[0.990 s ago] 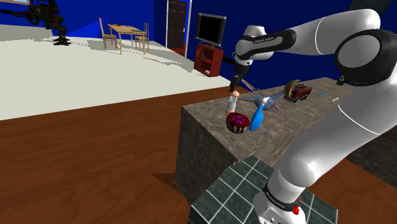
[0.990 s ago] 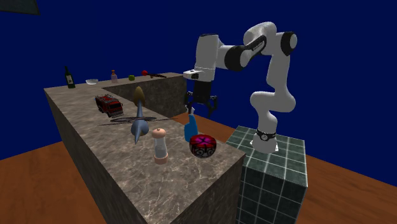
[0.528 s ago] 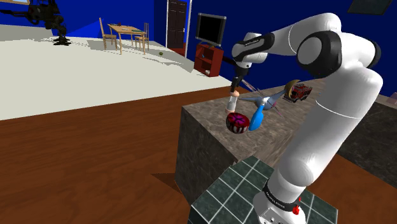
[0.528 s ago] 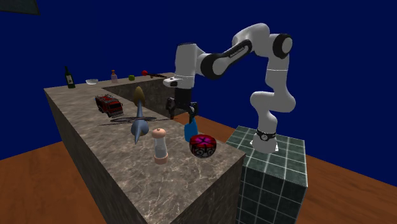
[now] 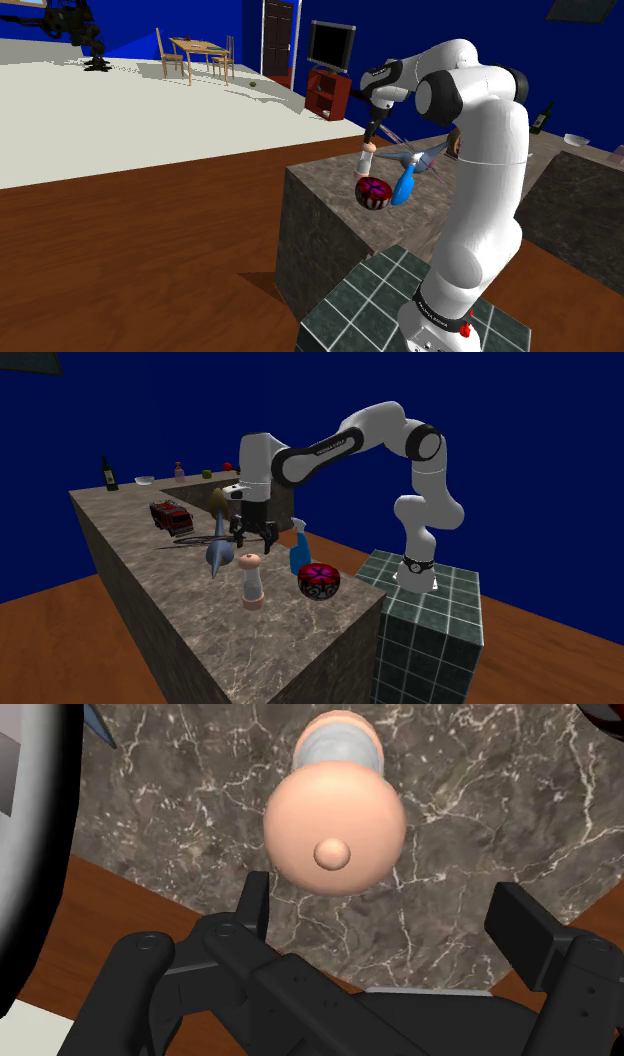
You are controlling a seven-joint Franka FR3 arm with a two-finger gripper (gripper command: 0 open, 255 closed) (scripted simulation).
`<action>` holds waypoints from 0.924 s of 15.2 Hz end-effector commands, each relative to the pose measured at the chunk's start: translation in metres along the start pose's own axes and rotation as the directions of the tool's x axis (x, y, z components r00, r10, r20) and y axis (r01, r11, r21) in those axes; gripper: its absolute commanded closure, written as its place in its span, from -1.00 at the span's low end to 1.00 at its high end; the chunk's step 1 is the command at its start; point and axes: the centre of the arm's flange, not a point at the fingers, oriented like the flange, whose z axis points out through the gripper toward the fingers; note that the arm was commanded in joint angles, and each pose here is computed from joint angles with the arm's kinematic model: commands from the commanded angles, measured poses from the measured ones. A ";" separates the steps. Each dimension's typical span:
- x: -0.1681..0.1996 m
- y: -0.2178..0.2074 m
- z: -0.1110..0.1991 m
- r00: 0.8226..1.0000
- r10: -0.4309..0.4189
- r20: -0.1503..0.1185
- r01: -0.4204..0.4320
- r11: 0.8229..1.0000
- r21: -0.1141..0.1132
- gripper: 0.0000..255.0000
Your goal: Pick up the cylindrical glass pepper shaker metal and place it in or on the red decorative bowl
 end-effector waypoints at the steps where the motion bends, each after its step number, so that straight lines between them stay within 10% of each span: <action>1: 0.008 0.016 0.010 1.000 -0.004 -0.002 0.004 1.000 0.003 -1.00; 14: 0.008 0.016 0.050 1.000 -0.004 -0.002 0.004 1.000 0.003 -1.00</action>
